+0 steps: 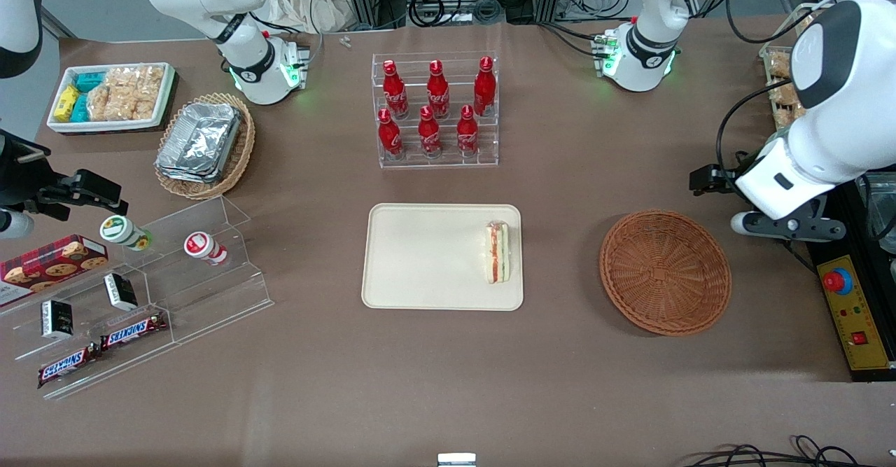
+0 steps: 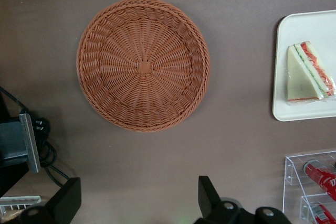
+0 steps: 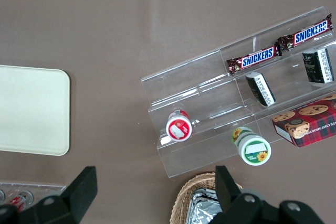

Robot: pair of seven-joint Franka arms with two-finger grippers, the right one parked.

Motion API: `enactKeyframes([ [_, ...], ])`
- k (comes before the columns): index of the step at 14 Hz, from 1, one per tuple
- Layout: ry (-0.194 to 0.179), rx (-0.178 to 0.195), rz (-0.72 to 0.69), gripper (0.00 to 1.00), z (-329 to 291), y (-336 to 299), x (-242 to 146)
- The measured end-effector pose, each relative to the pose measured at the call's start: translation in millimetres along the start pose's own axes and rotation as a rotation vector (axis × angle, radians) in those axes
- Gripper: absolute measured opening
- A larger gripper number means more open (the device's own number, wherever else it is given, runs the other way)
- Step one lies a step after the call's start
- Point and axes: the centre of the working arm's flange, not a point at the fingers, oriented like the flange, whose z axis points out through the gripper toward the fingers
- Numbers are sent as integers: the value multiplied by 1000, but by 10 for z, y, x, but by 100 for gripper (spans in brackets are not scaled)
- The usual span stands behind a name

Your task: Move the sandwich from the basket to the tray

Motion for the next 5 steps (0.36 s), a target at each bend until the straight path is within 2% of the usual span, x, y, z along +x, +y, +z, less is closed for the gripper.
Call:
enactKeyframes([
  [5,23,2,5,100,-20,-120,58],
])
